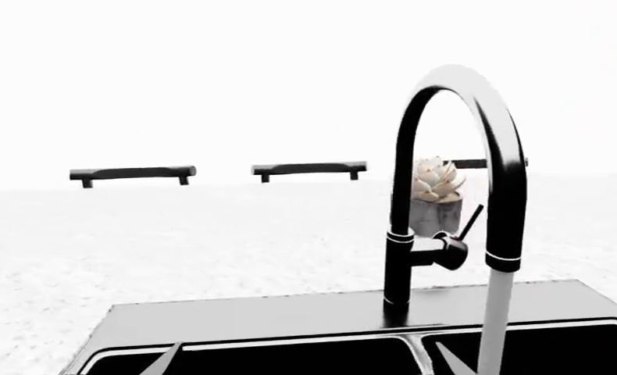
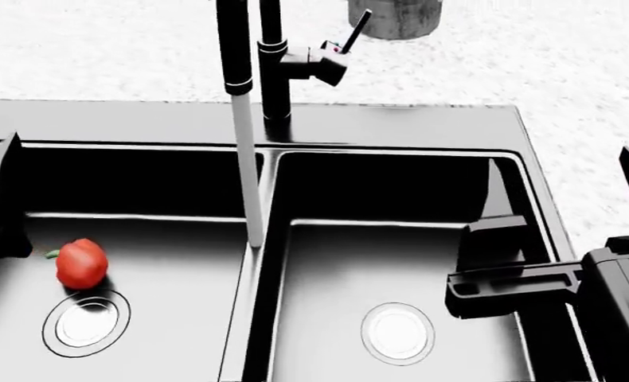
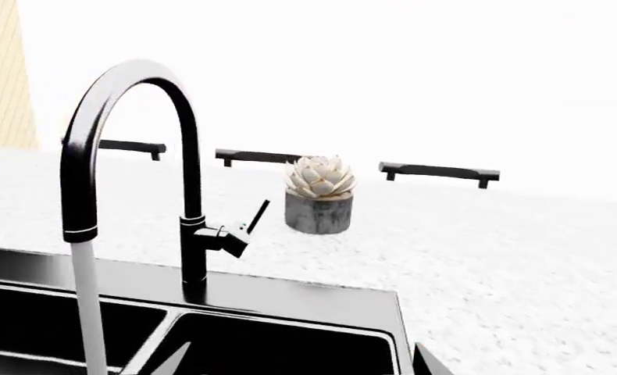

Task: Pick the eggplants and mangos from the sink and place them in one bowl. Place the bell pepper in the other bowl. Then turn off the sink faucet.

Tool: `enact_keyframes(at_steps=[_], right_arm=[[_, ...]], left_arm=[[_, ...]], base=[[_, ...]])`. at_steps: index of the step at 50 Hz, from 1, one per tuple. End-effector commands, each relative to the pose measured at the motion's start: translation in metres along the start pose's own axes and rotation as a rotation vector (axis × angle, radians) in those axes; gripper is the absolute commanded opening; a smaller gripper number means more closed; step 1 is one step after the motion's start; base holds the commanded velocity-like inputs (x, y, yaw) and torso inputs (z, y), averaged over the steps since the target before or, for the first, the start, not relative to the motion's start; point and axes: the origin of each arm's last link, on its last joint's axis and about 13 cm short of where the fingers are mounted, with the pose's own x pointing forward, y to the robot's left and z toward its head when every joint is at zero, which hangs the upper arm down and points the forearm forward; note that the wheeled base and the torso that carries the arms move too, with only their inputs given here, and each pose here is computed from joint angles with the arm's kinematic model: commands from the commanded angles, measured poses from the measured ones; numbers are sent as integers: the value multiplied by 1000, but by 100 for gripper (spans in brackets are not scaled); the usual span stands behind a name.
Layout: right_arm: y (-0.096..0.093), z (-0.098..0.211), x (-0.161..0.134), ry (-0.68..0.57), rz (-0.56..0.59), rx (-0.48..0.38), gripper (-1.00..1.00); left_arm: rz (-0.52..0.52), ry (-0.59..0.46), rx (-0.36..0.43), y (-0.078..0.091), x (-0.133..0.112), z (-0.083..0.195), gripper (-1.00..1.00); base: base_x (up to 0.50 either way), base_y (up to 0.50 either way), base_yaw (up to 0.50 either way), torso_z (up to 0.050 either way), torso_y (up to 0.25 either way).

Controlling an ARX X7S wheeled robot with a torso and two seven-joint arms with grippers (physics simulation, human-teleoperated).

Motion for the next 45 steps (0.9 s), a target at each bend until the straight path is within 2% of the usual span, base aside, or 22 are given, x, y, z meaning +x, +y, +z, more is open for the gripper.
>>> enact_keyframes(at_steps=[1, 16, 29, 32, 33, 35, 36, 37, 40, 41, 42, 45], right_arm=[[-2, -1, 0, -10, -23, 18, 100], [-3, -2, -2, -13, -38, -5, 100], [-2, -3, 0, 8, -41, 4, 100], [-2, -3, 1, 17, -45, 13, 100], [-2, -3, 1, 21, -47, 16, 100], [-2, -4, 1, 31, -49, 24, 100], [-2, -4, 1, 33, -50, 21, 100], [-2, -5, 1, 32, -52, 28, 100], [-2, -7, 0, 37, -50, 30, 100], [-2, -7, 0, 40, -49, 31, 100], [-2, -7, -1, 40, -47, 31, 100], [-2, -7, 0, 38, -45, 34, 100]], left_arm=[[0, -2, -1, 0, 2, 0, 100], [-1, -2, -1, -1, 3, 0, 100], [-5, 21, 5, -2, 4, -3, 100], [-11, 45, 26, -5, 12, -2, 100], [-14, 52, 59, -7, 18, -1, 100], [-50, 94, 27, -11, 24, 4, 100], [-64, 107, 48, -13, 28, 3, 100], [-69, 149, 47, -15, 36, -1, 100], [-79, 189, 71, -18, 49, -11, 100], [-69, 184, 118, -19, 57, -17, 100], [-65, 188, 125, -18, 59, -18, 100], [-74, 296, 104, -20, 77, -36, 100]], base=[[201, 341, 0, 0, 0], [251, 129, 0, 0, 1], [92, 28, 0, 0, 0], [0, 0, 0, 0, 0], [0, 0, 0, 0, 0], [0, 0, 0, 0, 0], [0, 0, 0, 0, 0], [0, 0, 0, 0, 0], [0, 0, 0, 0, 0], [0, 0, 0, 0, 0], [0, 0, 0, 0, 0], [0, 0, 0, 0, 0]])
